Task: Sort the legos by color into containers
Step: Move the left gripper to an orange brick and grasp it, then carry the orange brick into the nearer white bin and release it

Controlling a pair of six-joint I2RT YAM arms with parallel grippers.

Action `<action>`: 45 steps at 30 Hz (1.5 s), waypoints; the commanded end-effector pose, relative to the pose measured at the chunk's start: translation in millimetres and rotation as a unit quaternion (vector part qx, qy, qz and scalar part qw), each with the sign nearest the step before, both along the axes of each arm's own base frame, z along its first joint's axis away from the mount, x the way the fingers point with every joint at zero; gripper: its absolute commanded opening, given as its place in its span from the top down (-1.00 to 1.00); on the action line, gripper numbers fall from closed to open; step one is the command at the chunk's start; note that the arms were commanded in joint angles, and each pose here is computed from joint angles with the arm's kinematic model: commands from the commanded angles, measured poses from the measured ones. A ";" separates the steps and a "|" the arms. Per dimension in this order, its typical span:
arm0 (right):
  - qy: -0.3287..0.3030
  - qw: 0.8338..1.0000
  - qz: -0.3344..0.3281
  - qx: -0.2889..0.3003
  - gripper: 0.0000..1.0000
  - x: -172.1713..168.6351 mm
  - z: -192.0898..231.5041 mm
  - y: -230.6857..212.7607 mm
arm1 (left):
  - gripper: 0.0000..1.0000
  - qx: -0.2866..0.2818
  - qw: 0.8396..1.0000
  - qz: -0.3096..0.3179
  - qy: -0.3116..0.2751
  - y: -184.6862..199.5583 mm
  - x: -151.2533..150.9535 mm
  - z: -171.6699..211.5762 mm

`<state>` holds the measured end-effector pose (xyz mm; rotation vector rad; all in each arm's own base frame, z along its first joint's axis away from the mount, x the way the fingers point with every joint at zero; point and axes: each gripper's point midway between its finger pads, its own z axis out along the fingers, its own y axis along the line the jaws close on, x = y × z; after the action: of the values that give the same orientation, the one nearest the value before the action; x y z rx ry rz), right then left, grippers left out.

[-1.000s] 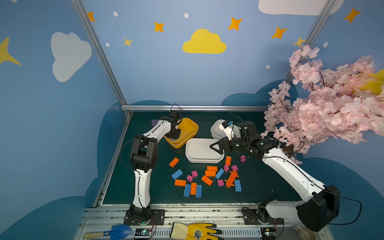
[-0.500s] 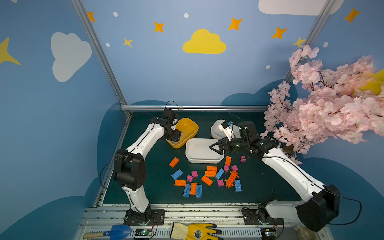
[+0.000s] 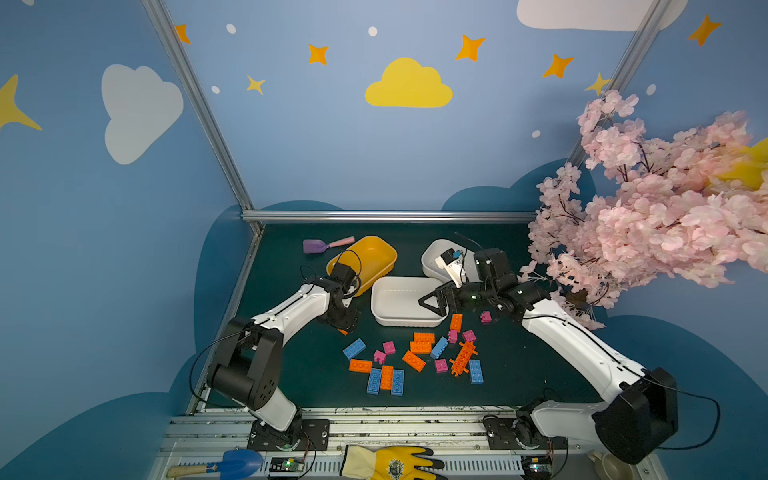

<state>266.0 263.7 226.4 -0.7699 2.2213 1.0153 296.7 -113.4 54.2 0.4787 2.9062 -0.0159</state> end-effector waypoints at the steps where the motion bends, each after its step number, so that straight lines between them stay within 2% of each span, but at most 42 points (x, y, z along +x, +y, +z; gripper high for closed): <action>1: -0.004 1.000 0.008 0.019 -0.89 -5.6 6.6 1.0 | -0.60 0.009 1.000 -0.003 -0.020 -5.4 10.6 -12.3; 6: 0.010 1.000 0.010 0.015 -0.89 -11.7 -1.6 -1.2 | -0.56 0.018 1.000 -0.012 -0.018 -9.2 17.4 -22.4; 8: 0.009 1.000 0.009 0.014 -0.89 -13.5 -2.2 -2.4 | -0.48 0.028 0.999 -0.015 -0.019 -6.8 20.6 -25.0; 14: 0.011 1.000 0.000 0.011 -0.90 -18.2 -7.0 -8.9 | -0.17 0.023 0.999 -0.023 0.004 -9.9 15.2 -36.9; 20: 0.011 1.000 -0.008 0.009 -0.90 -18.8 -8.1 -15.8 | 0.33 0.021 0.999 -0.027 0.019 -10.8 9.8 -37.2; 22: 0.009 1.000 -0.013 0.010 -0.90 -17.2 -8.1 -18.1 | 0.43 0.011 1.000 -0.026 0.014 -13.3 9.1 -28.1; 29: 0.003 0.999 -0.027 0.018 -0.90 -8.3 -4.5 -23.7 | 0.40 -0.026 1.000 -0.011 -0.008 -19.9 3.8 30.1; 32: -0.001 0.999 -0.033 0.025 -0.89 -1.7 -2.8 -25.0 | 0.39 -0.055 0.998 -0.006 -0.039 -27.9 11.6 67.0; 37: -0.002 0.999 -0.036 0.033 -0.90 8.7 1.6 -24.7 | 0.38 -0.119 0.990 0.013 -0.078 -65.4 40.1 113.6; 41: -0.004 0.998 -0.042 0.039 -0.90 16.6 7.3 -24.9 | 0.36 -0.140 0.987 0.021 -0.077 -104.2 57.7 117.6; 45: -0.004 0.998 -0.047 0.040 -0.90 22.6 9.7 -27.0 | 0.35 -0.112 0.991 0.034 -0.069 -130.4 67.2 98.5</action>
<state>281.1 234.5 218.9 -0.6282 2.2222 1.0312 368.0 -234.6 172.2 0.3977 2.6625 -0.3249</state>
